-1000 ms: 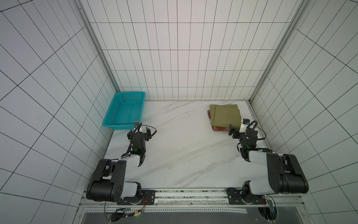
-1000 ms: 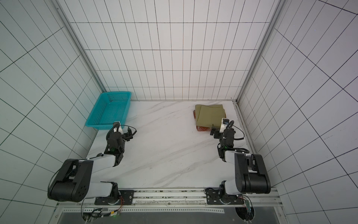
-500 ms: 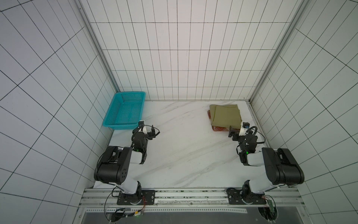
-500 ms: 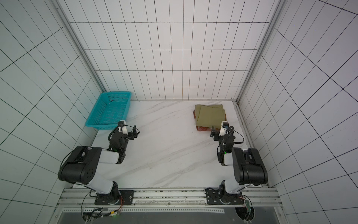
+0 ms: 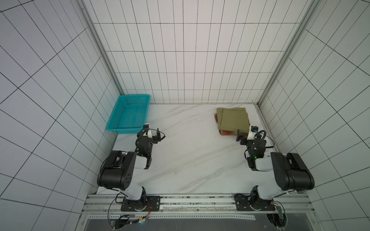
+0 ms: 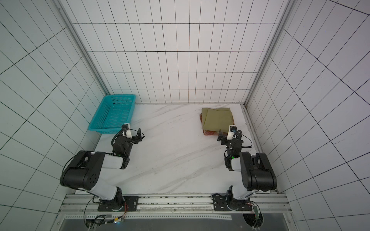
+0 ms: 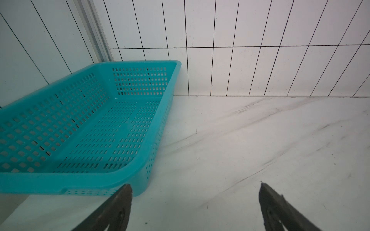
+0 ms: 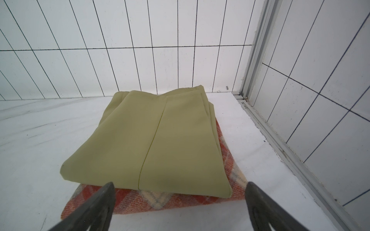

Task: Fold and stack skirts
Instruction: Reset both arms

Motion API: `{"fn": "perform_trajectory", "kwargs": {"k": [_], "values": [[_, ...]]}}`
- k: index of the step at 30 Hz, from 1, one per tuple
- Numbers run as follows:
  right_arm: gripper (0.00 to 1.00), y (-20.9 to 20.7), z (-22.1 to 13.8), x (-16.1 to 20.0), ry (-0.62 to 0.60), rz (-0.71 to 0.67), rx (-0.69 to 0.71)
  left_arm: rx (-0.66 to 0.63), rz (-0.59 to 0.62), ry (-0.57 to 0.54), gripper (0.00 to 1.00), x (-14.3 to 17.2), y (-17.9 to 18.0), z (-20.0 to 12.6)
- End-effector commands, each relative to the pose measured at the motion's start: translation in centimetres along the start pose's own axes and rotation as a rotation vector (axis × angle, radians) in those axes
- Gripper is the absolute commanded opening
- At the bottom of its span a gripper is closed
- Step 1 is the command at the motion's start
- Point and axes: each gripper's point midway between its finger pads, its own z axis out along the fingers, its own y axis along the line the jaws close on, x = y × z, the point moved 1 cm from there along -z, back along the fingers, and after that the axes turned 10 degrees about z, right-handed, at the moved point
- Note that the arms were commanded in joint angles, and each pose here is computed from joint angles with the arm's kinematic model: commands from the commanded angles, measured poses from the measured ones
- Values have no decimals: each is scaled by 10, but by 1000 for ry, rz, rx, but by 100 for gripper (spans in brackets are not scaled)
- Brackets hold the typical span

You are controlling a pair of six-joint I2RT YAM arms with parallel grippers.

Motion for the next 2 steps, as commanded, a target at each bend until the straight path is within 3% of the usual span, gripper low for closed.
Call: {"fn": "perform_trajectory", "kwargs": {"k": [1,2], "values": [[99,-3,-5,2,-11,-4,5,6,12,-15,97,-3,0,1],[100,-3,-6,1,-13,-5,6,6,13,-16,97,-3,0,1]]}}
